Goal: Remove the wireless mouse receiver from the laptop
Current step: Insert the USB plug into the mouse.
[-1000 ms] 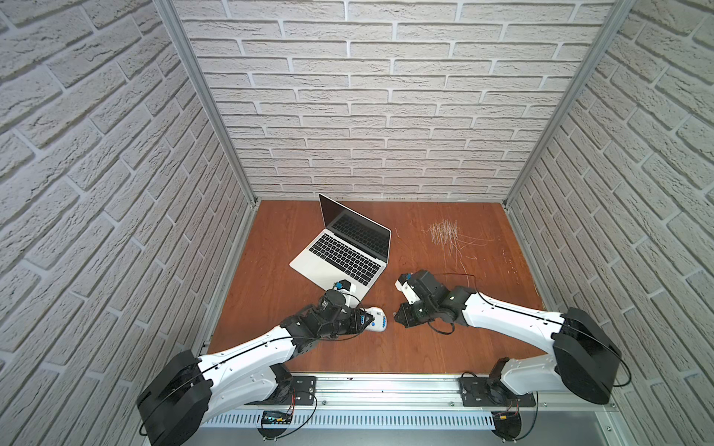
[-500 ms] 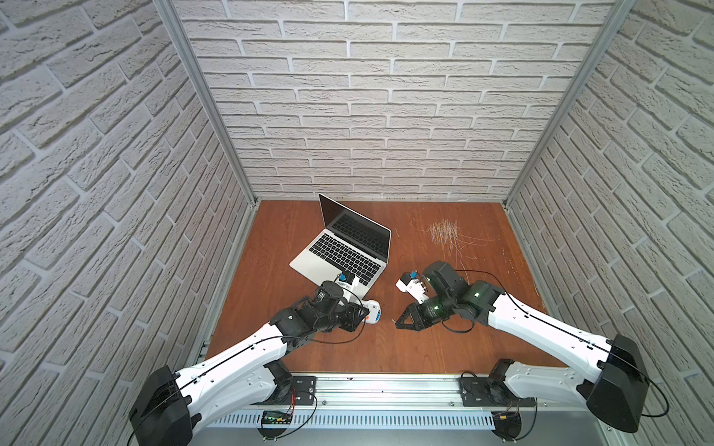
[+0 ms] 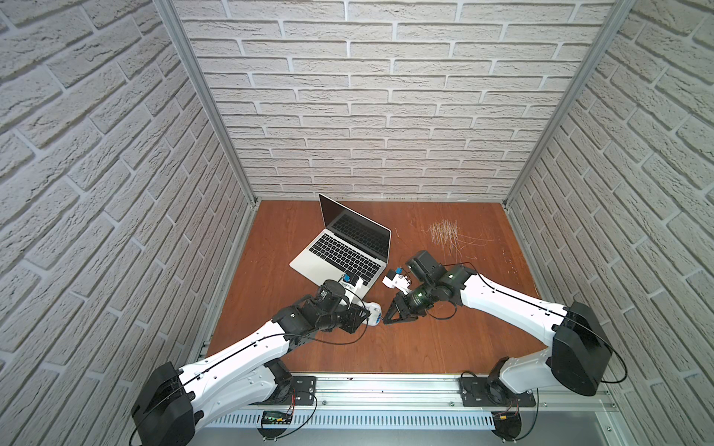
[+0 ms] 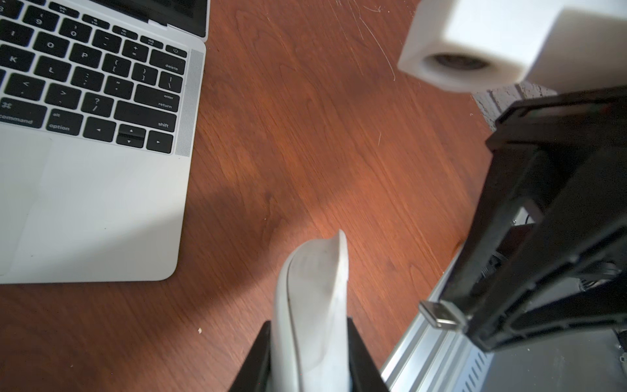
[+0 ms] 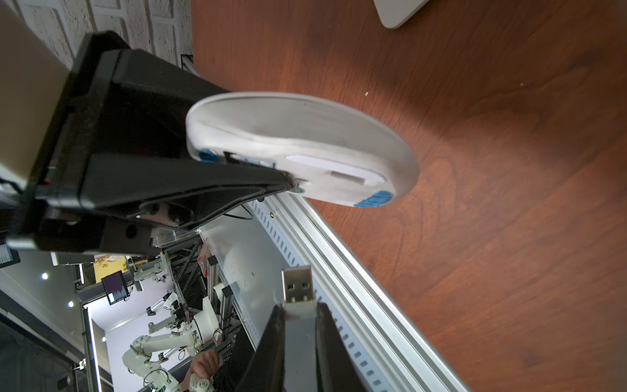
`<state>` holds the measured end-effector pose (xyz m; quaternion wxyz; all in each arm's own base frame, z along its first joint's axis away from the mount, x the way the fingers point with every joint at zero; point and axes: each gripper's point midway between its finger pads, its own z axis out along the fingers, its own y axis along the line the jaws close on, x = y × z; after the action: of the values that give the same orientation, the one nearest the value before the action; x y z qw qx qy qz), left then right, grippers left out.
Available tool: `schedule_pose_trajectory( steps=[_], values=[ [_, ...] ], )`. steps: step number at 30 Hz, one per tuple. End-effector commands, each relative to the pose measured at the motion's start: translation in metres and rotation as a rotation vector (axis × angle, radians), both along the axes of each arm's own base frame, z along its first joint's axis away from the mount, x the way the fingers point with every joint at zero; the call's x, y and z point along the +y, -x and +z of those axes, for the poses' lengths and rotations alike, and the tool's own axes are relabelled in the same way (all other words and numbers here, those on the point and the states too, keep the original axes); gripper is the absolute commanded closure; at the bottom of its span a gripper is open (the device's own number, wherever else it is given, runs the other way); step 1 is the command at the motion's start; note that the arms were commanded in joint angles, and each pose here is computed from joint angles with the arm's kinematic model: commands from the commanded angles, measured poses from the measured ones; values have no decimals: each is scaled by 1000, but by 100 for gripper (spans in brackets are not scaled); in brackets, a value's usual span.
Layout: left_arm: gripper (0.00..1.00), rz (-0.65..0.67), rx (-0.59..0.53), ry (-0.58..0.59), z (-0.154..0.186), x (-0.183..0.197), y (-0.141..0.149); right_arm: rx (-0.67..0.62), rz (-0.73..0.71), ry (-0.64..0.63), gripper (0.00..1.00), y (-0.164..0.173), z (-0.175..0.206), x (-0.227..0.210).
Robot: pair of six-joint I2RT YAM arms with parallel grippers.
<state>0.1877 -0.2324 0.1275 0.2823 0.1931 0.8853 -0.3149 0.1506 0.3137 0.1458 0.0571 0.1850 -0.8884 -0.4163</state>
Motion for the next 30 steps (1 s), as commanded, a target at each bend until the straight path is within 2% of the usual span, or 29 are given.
schedule_pose_trajectory(
  steps=[1, 14, 30],
  values=[
    [93, -31, -41, 46, 13, -10, -4, 22, 5, -22, 97, -4, 4, 6],
    [95, -49, -25, 55, 10, -13, -1, 57, -64, 13, 97, -24, -17, 6],
    [96, -83, -17, 70, 11, -18, 3, 83, -89, 32, 97, -30, -31, 7]
  ],
)
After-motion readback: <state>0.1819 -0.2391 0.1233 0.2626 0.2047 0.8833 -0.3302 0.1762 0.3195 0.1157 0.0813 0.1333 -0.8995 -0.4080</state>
